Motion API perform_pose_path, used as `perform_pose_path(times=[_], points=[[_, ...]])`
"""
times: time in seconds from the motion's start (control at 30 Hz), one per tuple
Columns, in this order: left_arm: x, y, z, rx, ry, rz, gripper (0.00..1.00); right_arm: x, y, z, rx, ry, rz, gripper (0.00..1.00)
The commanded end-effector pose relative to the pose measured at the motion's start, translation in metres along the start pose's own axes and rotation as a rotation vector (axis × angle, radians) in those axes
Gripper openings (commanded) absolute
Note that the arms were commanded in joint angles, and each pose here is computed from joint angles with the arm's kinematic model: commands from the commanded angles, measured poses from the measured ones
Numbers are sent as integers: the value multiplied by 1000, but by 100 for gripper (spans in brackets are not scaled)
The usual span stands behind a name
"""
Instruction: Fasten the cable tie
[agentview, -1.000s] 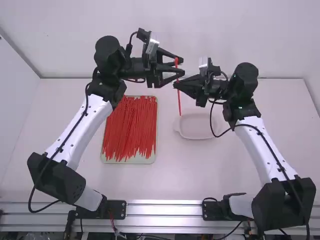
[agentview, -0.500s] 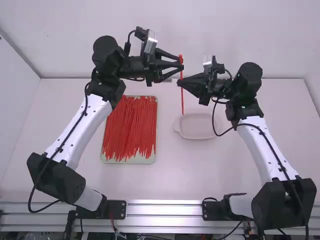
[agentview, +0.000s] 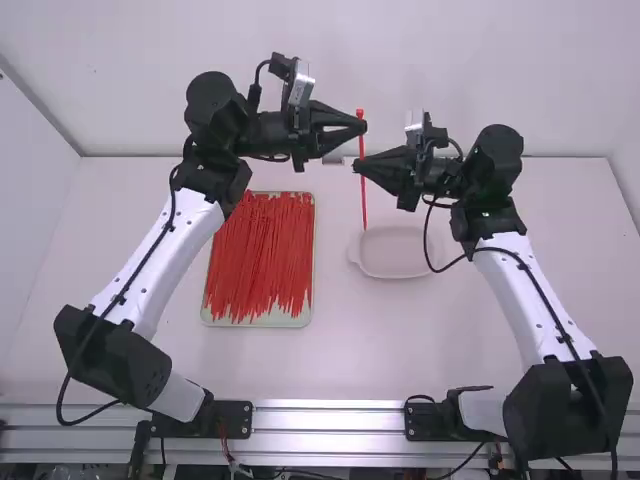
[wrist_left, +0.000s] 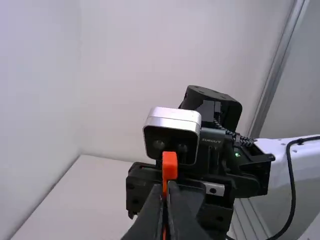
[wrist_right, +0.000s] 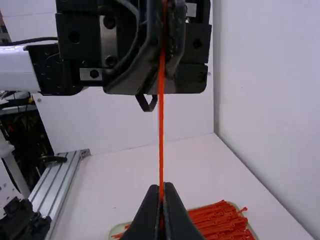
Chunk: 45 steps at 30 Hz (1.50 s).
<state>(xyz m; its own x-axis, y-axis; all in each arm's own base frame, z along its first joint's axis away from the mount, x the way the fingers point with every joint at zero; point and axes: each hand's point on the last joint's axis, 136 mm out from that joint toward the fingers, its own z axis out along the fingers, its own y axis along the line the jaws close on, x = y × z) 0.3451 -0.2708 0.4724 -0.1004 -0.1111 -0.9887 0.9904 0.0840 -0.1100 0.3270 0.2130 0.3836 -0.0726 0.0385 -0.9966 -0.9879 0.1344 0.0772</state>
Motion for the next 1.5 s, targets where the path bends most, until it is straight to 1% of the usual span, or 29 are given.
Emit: perform_pose_path(times=[0.0,0.07,0.1,0.13,0.2,0.37,0.43,0.53,0.6,0.77,0.8,0.83,0.93,1.0,1.03,1.13,1.17,1.2,1.23,1.37,1.4,1.47], points=[[-14,-3,-2,-5,-18,29,1,-8,3,1,-10,-6,-26,0],[-18,-3,-5,-2,-23,17,1,-8,4,2,-17,-4,-24,9],[-20,-4,-6,1,-24,19,2,-8,5,2,-24,-3,-28,21],[-21,-5,-6,3,-24,23,1,-7,6,1,-32,-1,-36,25],[-28,-7,-10,10,-23,38,1,-6,13,-1,-71,6,-74,43],[-50,-9,-20,-3,-20,52,1,1,14,-1,-87,20,-57,54],[-58,-11,-22,-10,-20,54,2,4,15,-1,-89,27,-47,55],[-69,-15,-24,-14,-25,65,2,10,18,2,-104,37,-33,55],[-76,-21,-23,-9,-27,71,2,15,26,7,-142,45,-47,55],[-83,-29,-23,1,-19,55,2,18,28,9,-150,50,-33,52],[-84,-32,-23,11,-15,57,2,18,27,8,-148,51,-31,48],[-86,-35,-23,21,-13,57,2,19,27,8,-148,52,-25,39],[-89,-35,-24,17,-22,48,2,19,30,8,-166,52,-22,32],[-92,-36,-24,20,-30,45,2,19,32,8,-174,52,-21,20],[-93,-37,-24,22,-33,45,2,19,33,8,-177,52,-22,17],[-95,-38,-24,23,-38,49,2,20,35,10,-184,53,-18,18],[-95,-38,-24,24,-38,49,2,19,34,10,-181,53,-18,8],[-95,-38,-24,23,-38,49,2,19,34,10,-181,53,-18,2],[-96,-37,-24,17,-41,49,2,20,34,10,-181,53,-17,0],[-96,-33,-24,-3,-49,43,3,19,34,10,-182,54,-11,0],[-96,-33,-24,-5,-49,41,8,19,34,10,-182,54,-11,0],[-97,-31,-24,-12,-53,41,31,19,34,10,-181,54,-12,0]])
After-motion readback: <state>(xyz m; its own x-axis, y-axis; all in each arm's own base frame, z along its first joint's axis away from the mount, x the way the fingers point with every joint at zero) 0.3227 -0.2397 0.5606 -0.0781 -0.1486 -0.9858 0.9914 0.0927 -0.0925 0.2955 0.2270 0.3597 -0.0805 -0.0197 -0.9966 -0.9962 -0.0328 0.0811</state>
